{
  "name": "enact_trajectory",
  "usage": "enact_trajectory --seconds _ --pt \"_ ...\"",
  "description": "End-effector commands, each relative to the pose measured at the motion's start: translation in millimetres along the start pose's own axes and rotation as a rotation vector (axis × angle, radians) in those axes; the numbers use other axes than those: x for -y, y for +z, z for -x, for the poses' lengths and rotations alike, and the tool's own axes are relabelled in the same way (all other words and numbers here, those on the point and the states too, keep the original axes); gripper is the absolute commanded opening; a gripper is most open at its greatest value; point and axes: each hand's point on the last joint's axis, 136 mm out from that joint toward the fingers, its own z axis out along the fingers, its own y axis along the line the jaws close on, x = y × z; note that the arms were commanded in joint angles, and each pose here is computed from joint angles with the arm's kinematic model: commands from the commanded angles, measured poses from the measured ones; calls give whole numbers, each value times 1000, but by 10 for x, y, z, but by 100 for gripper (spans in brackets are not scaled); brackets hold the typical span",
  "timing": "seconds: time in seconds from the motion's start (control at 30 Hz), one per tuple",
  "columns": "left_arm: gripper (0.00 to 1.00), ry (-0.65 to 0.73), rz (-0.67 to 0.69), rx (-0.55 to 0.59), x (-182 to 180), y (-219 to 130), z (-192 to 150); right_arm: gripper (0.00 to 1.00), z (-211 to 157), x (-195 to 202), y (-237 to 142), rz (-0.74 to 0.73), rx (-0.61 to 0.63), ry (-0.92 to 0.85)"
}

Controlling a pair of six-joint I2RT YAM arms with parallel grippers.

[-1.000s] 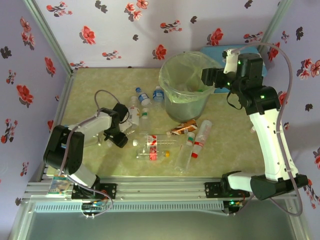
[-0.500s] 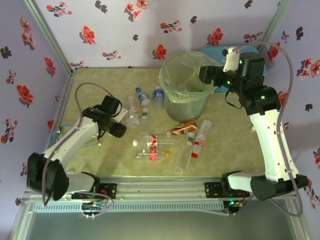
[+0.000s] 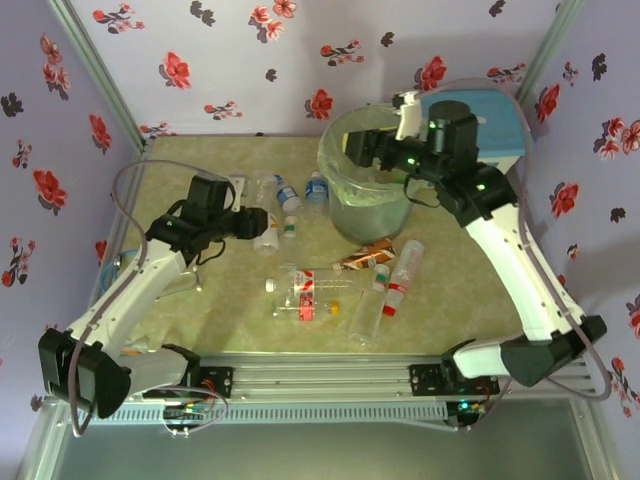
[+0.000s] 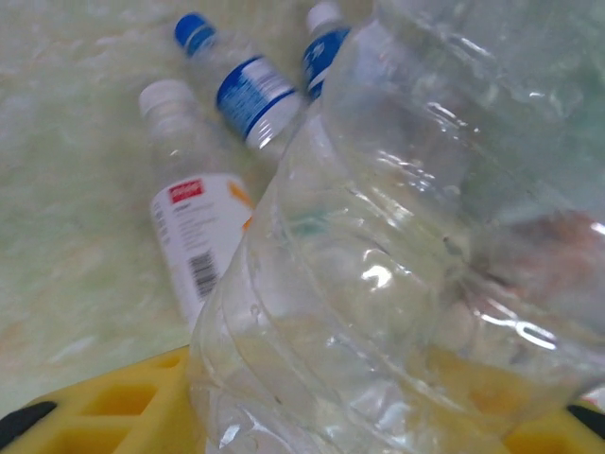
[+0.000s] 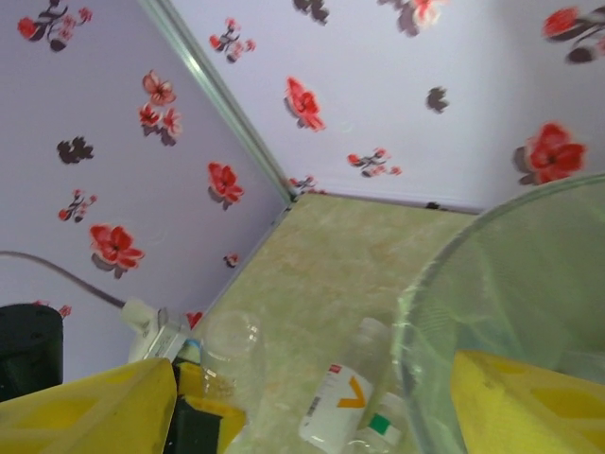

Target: Put the plastic bottles in the bin

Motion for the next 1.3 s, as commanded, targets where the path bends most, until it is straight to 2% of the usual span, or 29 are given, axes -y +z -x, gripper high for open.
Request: enact_trajectory --seconds 0.0,0.17,0.43,0.67,0.93,1.2,1.27 --pt "41 -142 -192 147 399 -186 410 77 -38 -215 259 94 10 4" --pt "40 -234 -304 192 565 -242 517 79 -233 -448 563 178 -38 -21" --pt "40 -280 -414 206 730 -311 558 87 -543 -542 981 236 -118 -3" --pt "40 -258 -472 172 895 -268 539 88 -615 -645 1188 324 -147 44" --pt "41 -202 -524 125 1101 -239 473 87 -656 -629 1353 348 -163 46" --pt "42 -199 -520 130 1102 -264 467 73 -699 -583 1379 346 -184 71" --pt "48 -202 -514 134 1090 -258 473 66 -689 -578 1363 341 -180 68"
